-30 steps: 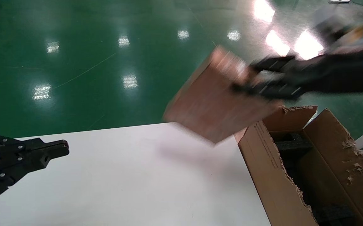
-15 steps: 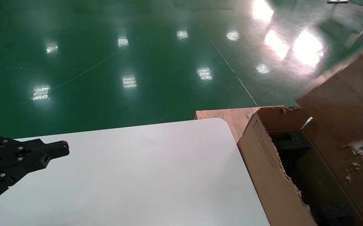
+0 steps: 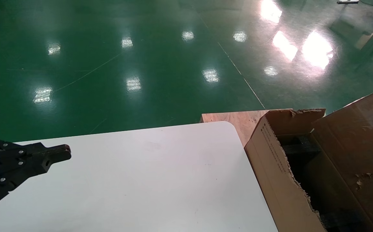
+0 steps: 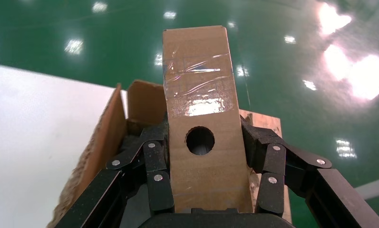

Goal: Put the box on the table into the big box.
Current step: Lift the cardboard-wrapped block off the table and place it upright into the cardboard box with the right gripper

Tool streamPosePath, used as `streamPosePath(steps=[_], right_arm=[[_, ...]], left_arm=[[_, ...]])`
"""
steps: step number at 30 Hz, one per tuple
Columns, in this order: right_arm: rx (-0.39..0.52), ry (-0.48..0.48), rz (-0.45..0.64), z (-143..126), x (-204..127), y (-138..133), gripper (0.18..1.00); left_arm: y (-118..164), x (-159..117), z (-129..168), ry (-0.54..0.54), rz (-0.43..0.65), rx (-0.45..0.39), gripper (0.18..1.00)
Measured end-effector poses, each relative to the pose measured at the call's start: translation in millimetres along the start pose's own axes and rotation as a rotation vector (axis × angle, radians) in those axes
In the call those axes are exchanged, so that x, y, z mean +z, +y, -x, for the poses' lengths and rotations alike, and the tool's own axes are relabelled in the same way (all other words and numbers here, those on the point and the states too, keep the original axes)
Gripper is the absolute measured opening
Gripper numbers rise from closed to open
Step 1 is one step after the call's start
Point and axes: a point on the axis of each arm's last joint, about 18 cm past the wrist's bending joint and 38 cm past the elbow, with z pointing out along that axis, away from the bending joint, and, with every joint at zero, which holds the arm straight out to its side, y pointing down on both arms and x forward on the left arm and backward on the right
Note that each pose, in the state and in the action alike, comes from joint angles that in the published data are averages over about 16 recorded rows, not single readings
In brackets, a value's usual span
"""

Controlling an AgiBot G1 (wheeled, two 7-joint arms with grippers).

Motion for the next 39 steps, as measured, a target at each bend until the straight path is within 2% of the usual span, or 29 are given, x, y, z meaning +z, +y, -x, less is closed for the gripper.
streamPosePath(steps=[8, 16, 39], right_arm=[[0.084, 0.059, 0.004, -5, 19, 40, 0.469], [0.145, 0.099, 0.028, -8, 24, 69, 0.469], [0.178, 0.118, 0.126, -24, 23, 111, 0.469]], left_arm=[[0, 0, 0, 0.000, 0.000, 0.000, 0.191], [0, 0, 0, 0.000, 0.000, 0.000, 0.191], [0, 0, 0, 0.000, 0.000, 0.000, 0.191]])
